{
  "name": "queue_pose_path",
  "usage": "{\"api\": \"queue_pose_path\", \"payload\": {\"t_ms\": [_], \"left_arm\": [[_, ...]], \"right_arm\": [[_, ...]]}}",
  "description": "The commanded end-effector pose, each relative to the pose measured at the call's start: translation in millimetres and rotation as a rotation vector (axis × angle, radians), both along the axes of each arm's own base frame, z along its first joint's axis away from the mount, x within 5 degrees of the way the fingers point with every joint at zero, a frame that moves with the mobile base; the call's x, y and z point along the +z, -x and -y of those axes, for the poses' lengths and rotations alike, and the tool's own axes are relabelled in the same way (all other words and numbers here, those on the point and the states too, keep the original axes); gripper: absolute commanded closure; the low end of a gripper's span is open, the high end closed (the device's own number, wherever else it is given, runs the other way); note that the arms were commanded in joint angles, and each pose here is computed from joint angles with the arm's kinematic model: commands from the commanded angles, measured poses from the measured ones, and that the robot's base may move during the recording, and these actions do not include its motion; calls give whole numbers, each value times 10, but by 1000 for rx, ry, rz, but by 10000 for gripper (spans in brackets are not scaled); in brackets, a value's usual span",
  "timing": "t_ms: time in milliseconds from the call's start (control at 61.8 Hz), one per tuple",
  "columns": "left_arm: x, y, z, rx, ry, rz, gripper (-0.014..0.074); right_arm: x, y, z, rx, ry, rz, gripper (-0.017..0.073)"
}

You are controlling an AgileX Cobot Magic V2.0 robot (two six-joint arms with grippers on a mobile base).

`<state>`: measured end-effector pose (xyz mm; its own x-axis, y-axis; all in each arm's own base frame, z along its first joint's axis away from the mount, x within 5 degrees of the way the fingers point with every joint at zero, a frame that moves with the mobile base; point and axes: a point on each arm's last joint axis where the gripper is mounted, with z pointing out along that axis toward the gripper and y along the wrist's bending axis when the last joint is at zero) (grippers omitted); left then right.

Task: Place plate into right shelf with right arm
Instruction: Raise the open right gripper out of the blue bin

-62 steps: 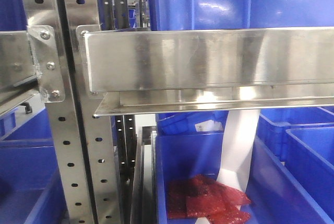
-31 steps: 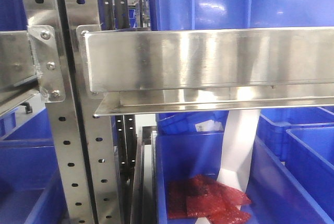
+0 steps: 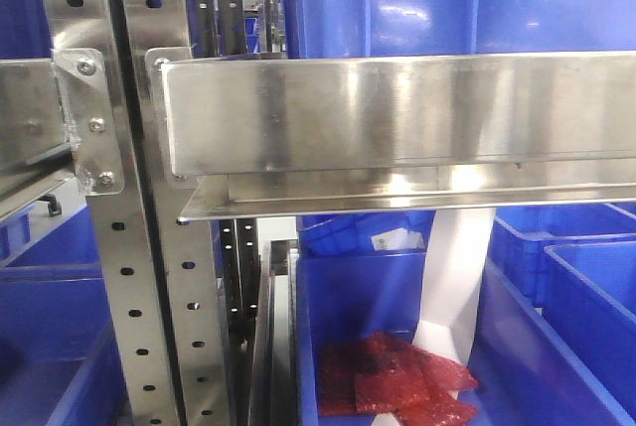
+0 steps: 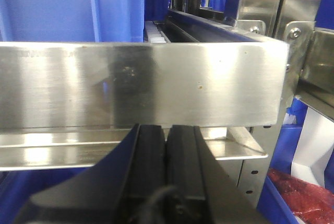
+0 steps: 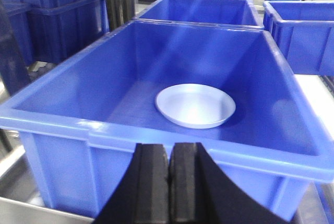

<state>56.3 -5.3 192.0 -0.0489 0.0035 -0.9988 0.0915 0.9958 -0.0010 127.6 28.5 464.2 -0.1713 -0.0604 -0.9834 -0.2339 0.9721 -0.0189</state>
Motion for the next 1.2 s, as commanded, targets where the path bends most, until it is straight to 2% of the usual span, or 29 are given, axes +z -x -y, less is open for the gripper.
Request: {"api": "queue_pose_path", "payload": {"t_ms": [0, 65, 130, 275, 372, 583, 745, 939, 1182], "left_arm": [[55, 1, 1, -4, 17, 84, 641], [55, 1, 1, -4, 17, 84, 641], [55, 1, 1, -4, 17, 84, 641], [55, 1, 1, -4, 17, 84, 641], [55, 1, 1, -4, 17, 84, 641], [55, 1, 1, -4, 17, 84, 641], [55, 1, 1, -4, 17, 84, 641], [55, 1, 1, -4, 17, 84, 641], [55, 1, 1, -4, 17, 84, 641]], "right_arm": [[115, 73, 85, -64, 64, 176, 503], [55, 171, 134, -98, 51, 220, 503], [-58, 287, 185, -134, -6, 254, 503], [-406, 509, 262, -189, -93, 310, 503], [-621, 650, 273, -190, -125, 377, 503], [-1229, 744, 258, -169, -264, 392, 503], [-1697, 717, 253, -171, -241, 340, 503], [-2013, 744, 256, -170, -160, 414, 503], [-2343, 757, 259, -171, -161, 443, 503]]}}
